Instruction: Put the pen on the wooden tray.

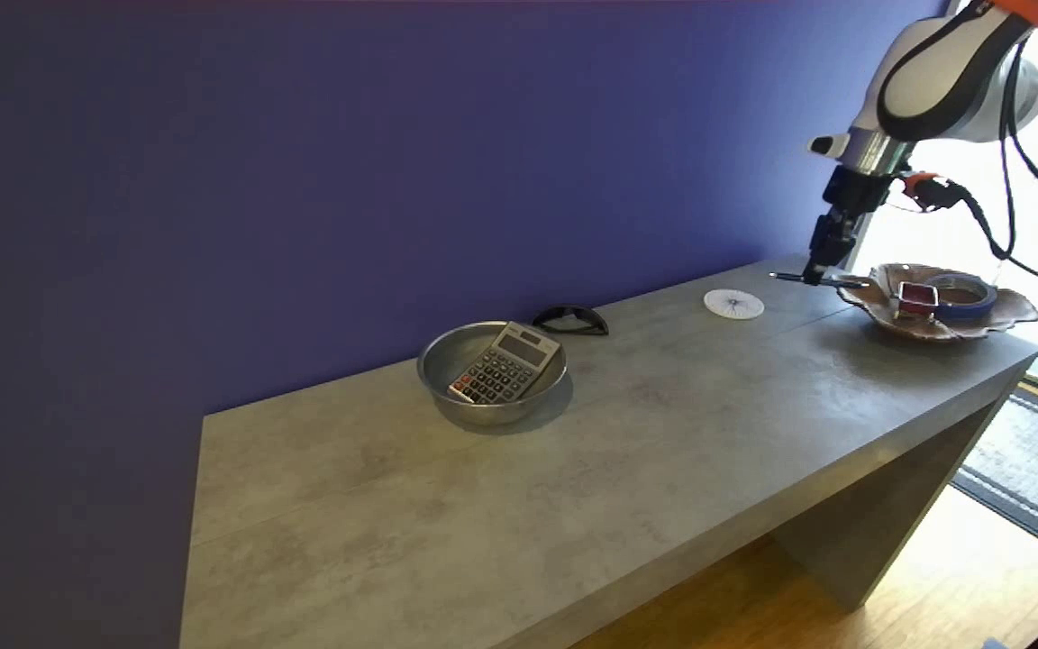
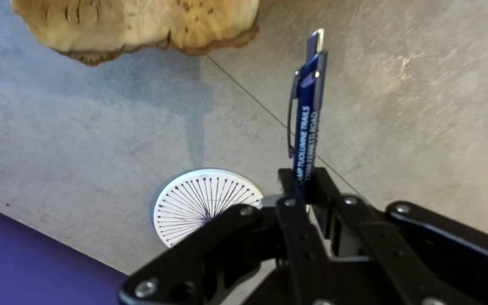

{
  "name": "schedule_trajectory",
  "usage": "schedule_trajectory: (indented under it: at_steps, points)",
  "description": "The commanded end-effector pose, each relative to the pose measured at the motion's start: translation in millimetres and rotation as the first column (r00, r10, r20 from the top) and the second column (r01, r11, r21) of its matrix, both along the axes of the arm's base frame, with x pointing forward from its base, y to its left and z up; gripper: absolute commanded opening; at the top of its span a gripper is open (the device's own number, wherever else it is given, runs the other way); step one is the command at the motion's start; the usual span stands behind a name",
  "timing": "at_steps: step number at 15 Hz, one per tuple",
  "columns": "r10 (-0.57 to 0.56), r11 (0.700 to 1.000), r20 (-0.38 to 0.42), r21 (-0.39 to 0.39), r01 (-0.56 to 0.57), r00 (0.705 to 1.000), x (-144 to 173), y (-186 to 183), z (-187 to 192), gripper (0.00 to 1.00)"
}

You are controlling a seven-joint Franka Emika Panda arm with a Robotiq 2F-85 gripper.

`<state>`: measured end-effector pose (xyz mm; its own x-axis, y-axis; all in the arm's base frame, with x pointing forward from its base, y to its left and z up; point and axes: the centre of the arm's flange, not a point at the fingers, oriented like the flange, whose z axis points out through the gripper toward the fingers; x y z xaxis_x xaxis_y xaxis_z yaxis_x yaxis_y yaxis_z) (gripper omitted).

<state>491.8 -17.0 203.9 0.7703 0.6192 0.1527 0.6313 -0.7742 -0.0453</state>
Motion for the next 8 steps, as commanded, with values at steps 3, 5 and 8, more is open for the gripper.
schedule_trajectory:
  at_steps: [3,5,8]
  points:
    - [-0.033,0.999,0.01,0.015,0.033,0.999,-19.5,-18.1,11.2,0.13]
    - [-0.055,0.998,0.004,-0.011,0.055,0.998,-16.9,-16.7,2.8,0.03]
    - [-0.137,0.99,-0.021,-0.041,0.136,0.99,-22.6,-37.6,0.6,0.03]
